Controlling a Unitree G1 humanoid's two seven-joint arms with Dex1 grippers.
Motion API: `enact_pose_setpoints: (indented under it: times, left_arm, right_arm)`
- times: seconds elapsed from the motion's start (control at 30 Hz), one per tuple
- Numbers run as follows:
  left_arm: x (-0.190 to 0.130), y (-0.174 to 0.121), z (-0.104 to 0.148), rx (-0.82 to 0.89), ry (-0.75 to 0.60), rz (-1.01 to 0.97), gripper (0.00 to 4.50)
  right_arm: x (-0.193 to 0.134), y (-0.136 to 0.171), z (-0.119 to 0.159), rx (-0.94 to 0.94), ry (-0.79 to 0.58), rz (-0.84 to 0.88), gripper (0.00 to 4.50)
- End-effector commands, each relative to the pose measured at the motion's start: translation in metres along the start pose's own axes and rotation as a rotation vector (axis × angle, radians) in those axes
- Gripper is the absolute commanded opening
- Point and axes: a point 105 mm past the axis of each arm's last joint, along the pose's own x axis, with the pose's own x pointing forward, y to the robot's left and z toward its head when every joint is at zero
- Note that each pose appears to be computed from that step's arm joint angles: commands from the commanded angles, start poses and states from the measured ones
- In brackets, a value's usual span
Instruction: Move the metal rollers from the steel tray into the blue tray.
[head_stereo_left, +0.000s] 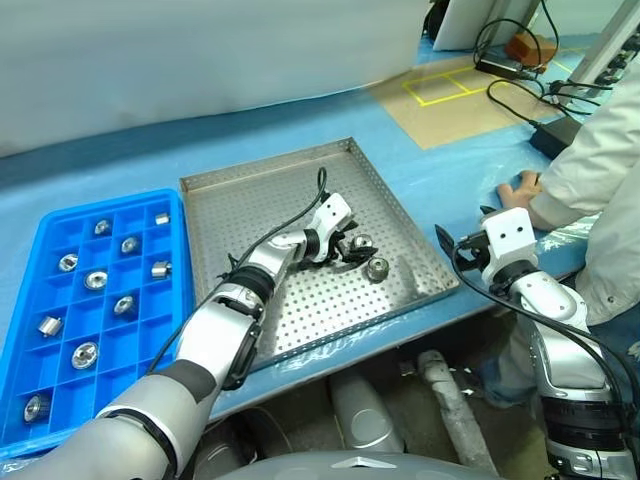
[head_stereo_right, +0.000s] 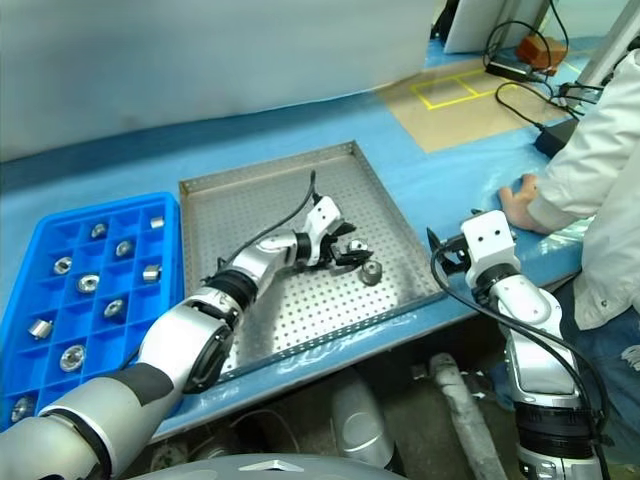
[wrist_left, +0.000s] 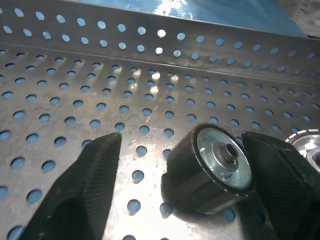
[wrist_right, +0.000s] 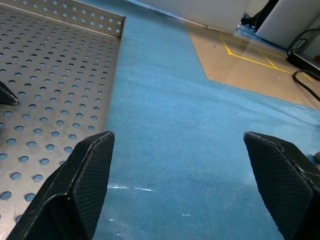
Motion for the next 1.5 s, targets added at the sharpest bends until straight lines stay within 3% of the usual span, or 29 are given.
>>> enact_pose_setpoints:
  times: [0.03, 0.13, 0.33, 0.5, 0.7, 0.87, 1.27, 1.5]
  left_arm:
    - [-0.001, 0.003, 0.016, 0.025, -0.05, 0.003, 2.78]
    - [-0.003, 0.008, 0.019, 0.028, -0.063, 0.037, 1.85]
    - [-0.017, 0.024, 0.017, 0.004, -0.082, 0.118, 1.85]
    - [-0.048, 0.052, 0.021, -0.014, -0.153, 0.278, 1.85]
    - [-0.116, 0.066, 0.063, 0.005, -0.466, 0.466, 1.85]
    - [-0.156, 0.053, 0.065, 0.024, -0.525, 0.556, 1.85]
    - [-0.217, 0.0, 0.017, -0.007, -0.341, 0.671, 1.85]
    - [-0.223, -0.018, -0.005, -0.059, -0.246, 0.675, 1.85]
  right_arm:
    - [0.001, -0.001, 0.01, -0.001, -0.035, 0.013, 4.36]
    - [0.005, 0.005, 0.009, 0.001, -0.037, 0.04, 4.36]
    - [0.027, 0.02, 0.023, 0.025, -0.088, 0.141, 4.36]
    - [0.053, 0.049, 0.038, 0.049, -0.142, 0.321, 4.36]
    - [0.073, 0.113, 0.054, 0.043, -0.182, 0.682, 4.36]
    - [0.08, 0.148, 0.065, 0.033, -0.219, 0.862, 4.36]
    - [0.081, 0.2, 0.123, 0.13, -0.406, 1.152, 4.36]
    - [0.072, 0.221, 0.126, 0.116, -0.426, 1.26, 4.36]
